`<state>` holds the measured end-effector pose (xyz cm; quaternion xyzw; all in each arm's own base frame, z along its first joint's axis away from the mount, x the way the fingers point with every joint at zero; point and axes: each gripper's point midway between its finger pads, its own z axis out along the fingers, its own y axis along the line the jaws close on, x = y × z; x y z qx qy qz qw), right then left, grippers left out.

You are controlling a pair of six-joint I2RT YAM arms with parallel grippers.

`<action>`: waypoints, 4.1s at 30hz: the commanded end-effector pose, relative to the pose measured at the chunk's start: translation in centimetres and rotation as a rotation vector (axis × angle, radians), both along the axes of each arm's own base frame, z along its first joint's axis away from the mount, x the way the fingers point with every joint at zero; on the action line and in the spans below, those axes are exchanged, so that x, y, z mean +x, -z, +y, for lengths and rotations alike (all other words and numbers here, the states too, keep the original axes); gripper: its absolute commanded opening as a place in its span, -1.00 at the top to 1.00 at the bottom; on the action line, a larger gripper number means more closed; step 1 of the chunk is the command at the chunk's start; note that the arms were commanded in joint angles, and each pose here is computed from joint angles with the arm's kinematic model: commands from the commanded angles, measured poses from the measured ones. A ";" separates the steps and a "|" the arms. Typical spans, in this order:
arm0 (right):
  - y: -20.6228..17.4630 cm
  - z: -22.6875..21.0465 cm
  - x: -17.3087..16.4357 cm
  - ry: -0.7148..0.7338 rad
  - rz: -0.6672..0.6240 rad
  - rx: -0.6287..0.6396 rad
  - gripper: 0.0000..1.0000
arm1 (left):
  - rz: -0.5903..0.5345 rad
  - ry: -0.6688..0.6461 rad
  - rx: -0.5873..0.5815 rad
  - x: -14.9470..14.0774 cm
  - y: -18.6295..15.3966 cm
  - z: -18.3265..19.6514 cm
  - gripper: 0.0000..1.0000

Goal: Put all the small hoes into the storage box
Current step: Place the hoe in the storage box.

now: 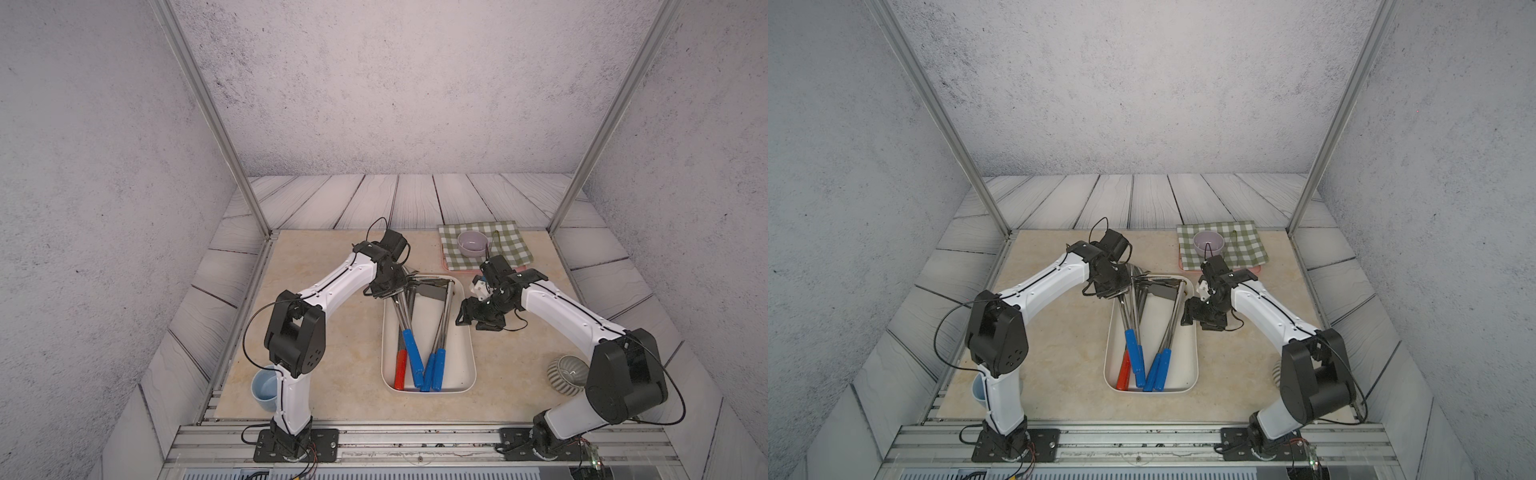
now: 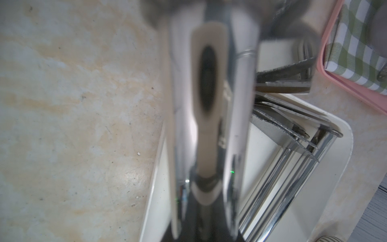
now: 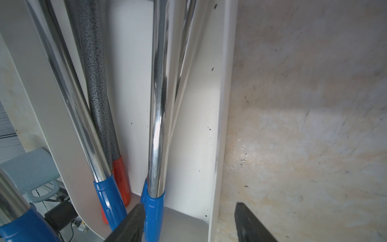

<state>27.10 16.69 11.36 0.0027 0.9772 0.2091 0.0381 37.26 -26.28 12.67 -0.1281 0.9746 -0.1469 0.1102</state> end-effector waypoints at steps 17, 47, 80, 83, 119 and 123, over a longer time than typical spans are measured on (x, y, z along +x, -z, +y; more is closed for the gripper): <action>1.1 -0.1 -0.6 -0.006 0.031 -0.001 -0.40 | 0.063 0.036 -0.150 1.1 2.4 -4.0 1.00; 1.3 0.1 -0.9 -0.001 0.040 0.014 -0.40 | 0.125 0.065 -0.206 0.0 2.5 -2.5 0.33; 2.5 -0.6 -0.3 0.000 0.053 -0.045 -0.40 | 0.043 0.076 -0.088 7.8 -0.6 1.0 0.08; 2.8 -0.9 -0.3 0.000 0.059 -0.064 -0.40 | 0.036 0.077 -0.107 8.1 -0.6 0.6 0.10; 8.8 -0.2 -1.1 -0.058 0.225 -0.073 0.27 | 0.132 0.112 -0.199 5.9 3.7 -1.8 0.37; 9.1 0.1 -1.1 -0.067 0.236 -0.060 0.46 | 0.144 0.124 -0.215 5.4 4.2 -2.8 0.40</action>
